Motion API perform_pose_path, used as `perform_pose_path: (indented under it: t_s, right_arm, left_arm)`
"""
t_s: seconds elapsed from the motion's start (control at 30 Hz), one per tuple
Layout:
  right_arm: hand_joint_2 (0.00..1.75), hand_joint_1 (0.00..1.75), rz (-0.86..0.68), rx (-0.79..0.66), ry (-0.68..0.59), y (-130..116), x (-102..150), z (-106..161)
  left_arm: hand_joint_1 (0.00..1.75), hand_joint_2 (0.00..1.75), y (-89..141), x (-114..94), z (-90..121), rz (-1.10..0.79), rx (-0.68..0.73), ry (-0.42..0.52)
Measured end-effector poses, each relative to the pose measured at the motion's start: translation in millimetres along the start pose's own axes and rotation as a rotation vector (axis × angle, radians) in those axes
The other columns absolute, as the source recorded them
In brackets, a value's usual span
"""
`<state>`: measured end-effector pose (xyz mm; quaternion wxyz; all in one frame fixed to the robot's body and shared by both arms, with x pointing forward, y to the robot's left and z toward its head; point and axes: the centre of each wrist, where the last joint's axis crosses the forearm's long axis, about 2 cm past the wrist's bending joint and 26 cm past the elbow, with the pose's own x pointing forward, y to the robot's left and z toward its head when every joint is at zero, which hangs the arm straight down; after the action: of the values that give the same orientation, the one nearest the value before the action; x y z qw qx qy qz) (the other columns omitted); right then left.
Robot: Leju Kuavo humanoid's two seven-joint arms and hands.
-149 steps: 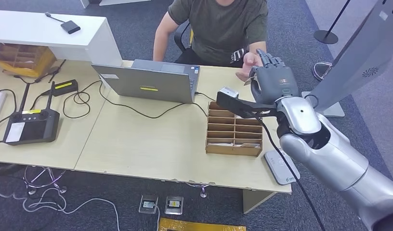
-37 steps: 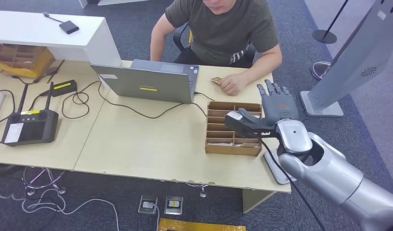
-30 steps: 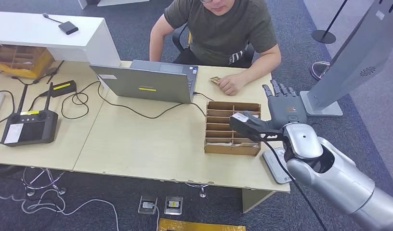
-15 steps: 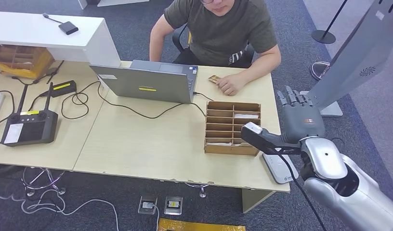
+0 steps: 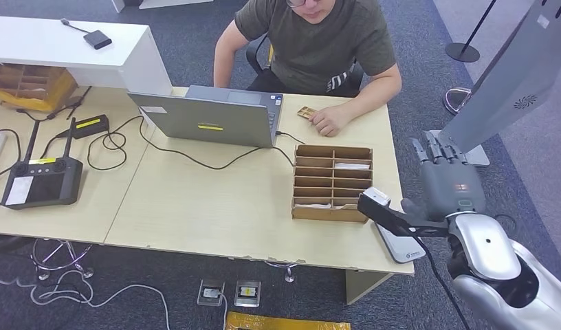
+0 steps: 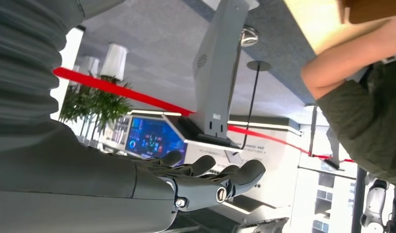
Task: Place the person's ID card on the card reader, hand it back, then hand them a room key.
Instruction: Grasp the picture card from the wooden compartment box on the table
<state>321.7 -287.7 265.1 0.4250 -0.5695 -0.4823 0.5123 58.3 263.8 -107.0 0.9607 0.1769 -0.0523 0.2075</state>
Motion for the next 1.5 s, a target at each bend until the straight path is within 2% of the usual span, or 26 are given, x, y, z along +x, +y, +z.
perform_pose_path:
  t_s: [0.23, 0.4, 1.0, 1.5]
  right_arm:
    - [1.75, 0.00, 0.017, 0.043, 0.018, 24, -7, 25]
    - [1.75, 0.00, 0.008, 0.054, 0.022, 32, -8, 32]
    - [1.75, 0.00, -0.097, 0.062, -0.015, 51, 3, 33]
    - [1.75, 0.00, -0.170, 0.085, -0.034, 67, 11, 34]
  left_arm:
    - [0.00, 0.00, 1, 1, -1, -0.014, 0.001, -0.003]
    - [0.00, 0.00, 1, 1, -1, -0.017, 0.002, -0.004]
    - [0.00, 0.00, 2, 2, -1, -0.044, 0.005, 0.008]
    - [0.00, 0.00, 2, 2, -1, -0.096, 0.000, -0.017]
